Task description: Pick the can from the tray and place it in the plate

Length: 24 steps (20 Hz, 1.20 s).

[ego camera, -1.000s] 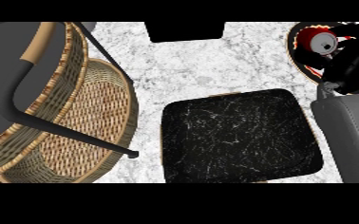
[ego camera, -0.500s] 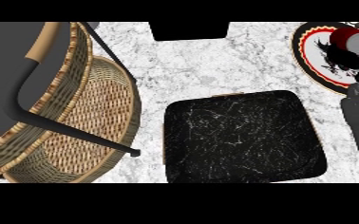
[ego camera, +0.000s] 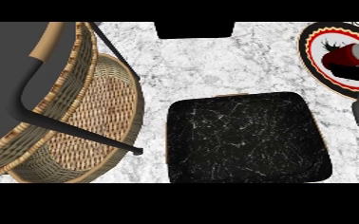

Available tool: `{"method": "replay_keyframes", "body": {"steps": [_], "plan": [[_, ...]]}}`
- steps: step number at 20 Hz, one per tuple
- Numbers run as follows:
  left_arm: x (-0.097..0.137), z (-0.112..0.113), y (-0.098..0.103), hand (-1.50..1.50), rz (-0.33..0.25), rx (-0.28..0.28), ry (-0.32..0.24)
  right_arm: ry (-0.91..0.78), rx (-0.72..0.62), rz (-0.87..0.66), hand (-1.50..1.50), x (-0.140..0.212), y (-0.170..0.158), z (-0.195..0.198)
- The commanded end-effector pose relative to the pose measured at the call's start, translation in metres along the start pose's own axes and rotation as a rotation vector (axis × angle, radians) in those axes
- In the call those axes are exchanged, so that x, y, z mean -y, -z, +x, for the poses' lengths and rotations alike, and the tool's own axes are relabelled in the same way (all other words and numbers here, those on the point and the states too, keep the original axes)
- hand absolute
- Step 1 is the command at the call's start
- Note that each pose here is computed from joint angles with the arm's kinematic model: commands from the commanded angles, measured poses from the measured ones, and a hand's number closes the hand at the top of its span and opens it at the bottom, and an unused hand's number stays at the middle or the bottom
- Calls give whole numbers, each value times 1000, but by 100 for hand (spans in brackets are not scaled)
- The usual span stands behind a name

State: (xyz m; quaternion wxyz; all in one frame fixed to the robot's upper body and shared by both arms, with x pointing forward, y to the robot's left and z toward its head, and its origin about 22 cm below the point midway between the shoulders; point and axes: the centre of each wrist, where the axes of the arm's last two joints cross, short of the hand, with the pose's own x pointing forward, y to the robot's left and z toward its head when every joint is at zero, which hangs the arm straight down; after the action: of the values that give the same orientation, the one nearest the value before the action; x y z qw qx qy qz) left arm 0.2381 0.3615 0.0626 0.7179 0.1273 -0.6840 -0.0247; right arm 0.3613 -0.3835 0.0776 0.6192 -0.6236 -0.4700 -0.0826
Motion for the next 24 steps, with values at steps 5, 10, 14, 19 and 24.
{"method": "replay_keyframes", "body": {"steps": [5,10,14,19,24], "plan": [[61,-51,-22,0,-161,-246,-155,170,50,77,-150,11,19,9],[62,-48,-19,0,-145,-245,-179,373,55,0,-150,21,28,17],[60,-52,-24,0,-151,-256,-192,437,4,-4,-150,24,35,-9],[59,-61,-29,0,-120,-270,-198,556,23,128,-150,33,42,-24],[58,-63,-34,0,-102,-282,-192,606,76,249,-150,34,38,-62]]}}
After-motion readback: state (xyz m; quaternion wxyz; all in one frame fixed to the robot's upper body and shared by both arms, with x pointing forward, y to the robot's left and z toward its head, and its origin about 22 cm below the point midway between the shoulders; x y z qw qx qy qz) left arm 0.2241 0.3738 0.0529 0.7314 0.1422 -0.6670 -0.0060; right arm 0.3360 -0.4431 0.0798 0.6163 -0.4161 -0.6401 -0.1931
